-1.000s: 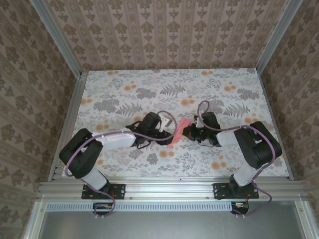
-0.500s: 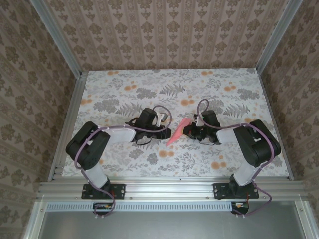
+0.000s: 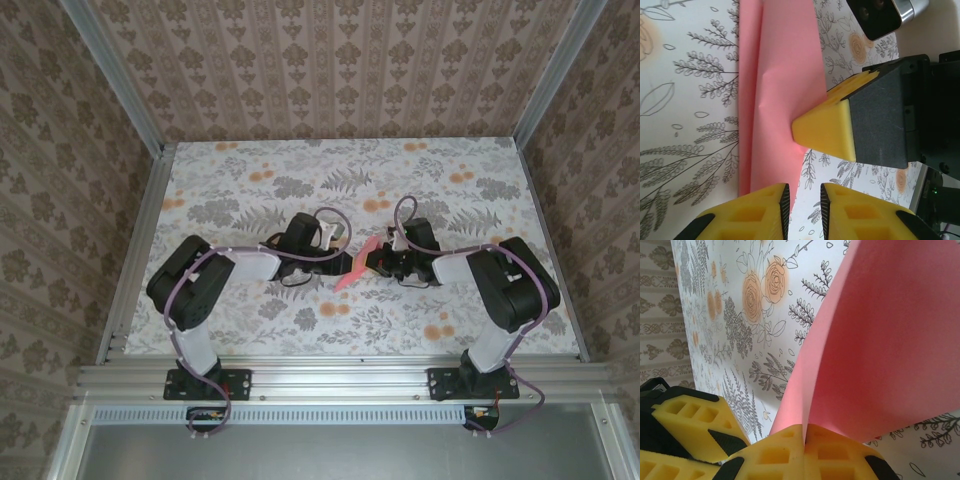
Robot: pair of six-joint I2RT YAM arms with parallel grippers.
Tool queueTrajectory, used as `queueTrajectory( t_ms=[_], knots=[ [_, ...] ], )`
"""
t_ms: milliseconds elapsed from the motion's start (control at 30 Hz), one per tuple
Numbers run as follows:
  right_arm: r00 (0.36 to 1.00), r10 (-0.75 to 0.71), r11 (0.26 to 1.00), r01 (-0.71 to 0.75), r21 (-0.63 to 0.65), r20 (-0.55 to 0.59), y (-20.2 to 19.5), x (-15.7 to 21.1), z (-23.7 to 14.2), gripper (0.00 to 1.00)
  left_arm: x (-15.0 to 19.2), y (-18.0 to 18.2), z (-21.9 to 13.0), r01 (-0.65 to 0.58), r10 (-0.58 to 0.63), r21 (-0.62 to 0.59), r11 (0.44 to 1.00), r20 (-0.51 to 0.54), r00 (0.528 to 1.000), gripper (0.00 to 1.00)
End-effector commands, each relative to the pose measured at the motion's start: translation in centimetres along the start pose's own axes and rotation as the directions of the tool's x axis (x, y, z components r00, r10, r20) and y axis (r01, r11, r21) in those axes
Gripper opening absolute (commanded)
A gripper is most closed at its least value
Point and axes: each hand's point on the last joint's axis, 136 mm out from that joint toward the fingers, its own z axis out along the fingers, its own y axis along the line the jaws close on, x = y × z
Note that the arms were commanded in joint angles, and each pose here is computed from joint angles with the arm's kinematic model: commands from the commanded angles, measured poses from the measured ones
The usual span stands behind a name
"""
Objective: Fold a paper plane with a square sheet of paper (pick it up from the middle)
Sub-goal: Fold the wing for the fifth time at the center of the table.
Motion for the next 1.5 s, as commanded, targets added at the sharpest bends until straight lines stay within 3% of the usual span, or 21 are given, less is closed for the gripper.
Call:
queueTrajectory(
  t_ms=[0,333,800,1467],
  knots=[
    [1.0,-0.008,1.0,0.009,0.011,-0.025,-0.2,0.1,0.2,0.01,-0.3,-0.8,0.7,-0.019,0.02,0.037,0.999,-0.013,1.0,0.25],
    [1.0,-0.007,1.0,0.007,0.017,-0.029,-0.1,-0.1,0.3,0.05,0.3,0.0,1.4,-0.013,0.014,0.022,1.0,-0.04,0.999,0.24],
    [1.0,-0.006,1.0,0.007,0.031,-0.024,-0.2,-0.5,0.4,0.19,0.4,0.5,1.8,-0.003,0.003,-0.003,1.0,-0.033,0.999,0.21],
    [0.999,-0.038,0.997,0.04,0.063,-0.02,-0.2,-1.0,0.3,0.23,0.7,1.8,2.2,0.02,-0.022,-0.06,0.998,-0.033,0.999,0.17]
  ],
)
